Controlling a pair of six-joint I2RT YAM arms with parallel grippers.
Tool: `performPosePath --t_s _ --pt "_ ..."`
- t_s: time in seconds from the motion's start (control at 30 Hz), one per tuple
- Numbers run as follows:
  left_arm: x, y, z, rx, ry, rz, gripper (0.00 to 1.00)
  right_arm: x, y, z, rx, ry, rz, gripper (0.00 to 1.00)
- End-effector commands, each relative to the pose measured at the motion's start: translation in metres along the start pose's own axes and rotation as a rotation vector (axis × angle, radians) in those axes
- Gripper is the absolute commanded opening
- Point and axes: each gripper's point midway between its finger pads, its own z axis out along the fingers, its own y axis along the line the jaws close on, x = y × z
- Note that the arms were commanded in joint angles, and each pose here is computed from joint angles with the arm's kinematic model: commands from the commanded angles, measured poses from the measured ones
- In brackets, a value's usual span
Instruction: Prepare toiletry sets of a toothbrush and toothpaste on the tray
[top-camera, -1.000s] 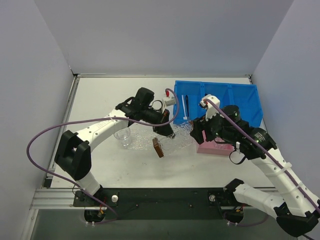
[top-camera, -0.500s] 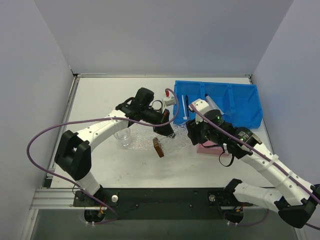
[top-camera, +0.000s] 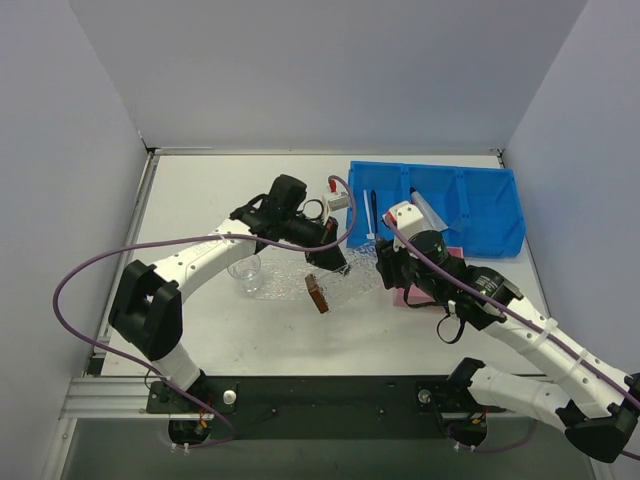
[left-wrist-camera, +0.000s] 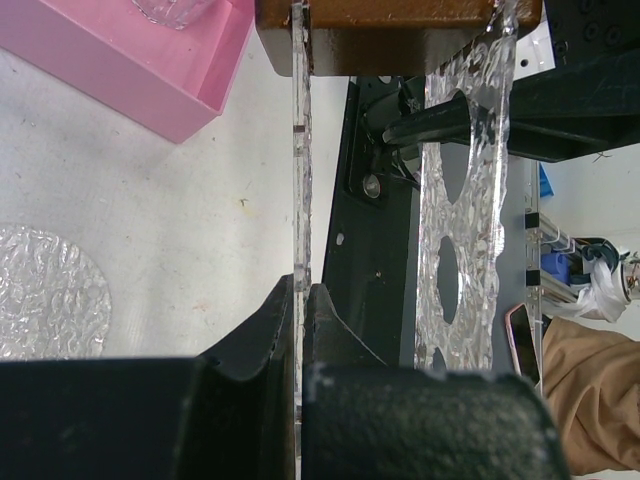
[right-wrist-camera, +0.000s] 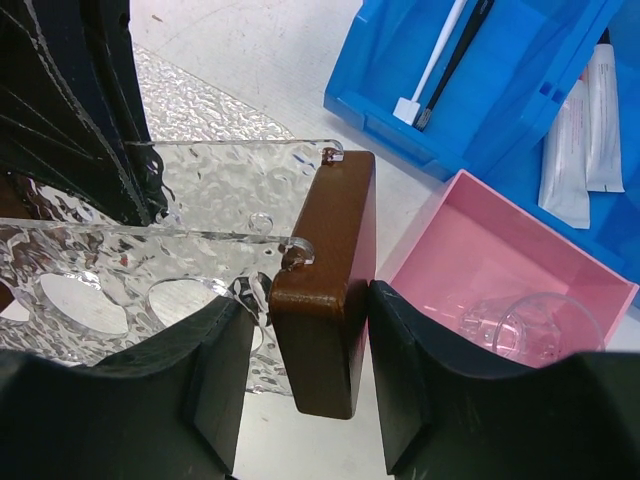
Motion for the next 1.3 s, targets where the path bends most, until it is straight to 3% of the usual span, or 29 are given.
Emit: performPosePath --t_s 0.0,0.1,0.13,0.23,0.33,0.67,1.03,1.2,1.27 --pt "-0.017 -0.015 -0.005 0.041 -0.042 0.098 0.0 -0.02 0.0 -0.002 0.015 -0.09 0.069 0.0" --pt "-0.017 -0.009 -0.006 0.005 -0.04 0.098 0.13 -0.017 0.005 0.0 0.0 -0.079 0.096 0.0" --pt "-0.017 -0.006 -0.006 -0.015 -0.042 0.099 0.26 -0.016 0.005 0.001 0.0 -0.074 0.106 0.0" --pt "-0.018 -0.001 -0.007 -0.055 -0.047 0.105 0.45 -0.012 0.007 0.004 -0.003 -0.071 0.133 0.0" --pt "-0.02 0.005 -0.01 -0.101 -0.057 0.116 0.52 -0.005 0.004 0.008 0.02 -0.058 0.143 0.0" --pt "-0.038 0.031 -0.037 -0.286 -0.156 0.113 0.58 0.016 -0.007 0.012 0.083 0.002 0.164 0.0" --pt "-0.071 0.024 -0.086 -0.492 -0.395 0.213 0.63 0.03 -0.015 0.024 0.12 0.052 0.225 0.0" --pt "-0.067 0.038 -0.116 -0.773 -0.498 0.085 0.63 0.023 -0.015 0.028 0.14 0.023 0.293 0.0" --pt "-0.054 0.027 -0.105 -0.792 -0.5 0.061 0.63 0.02 -0.013 0.032 0.139 0.006 0.323 0.0"
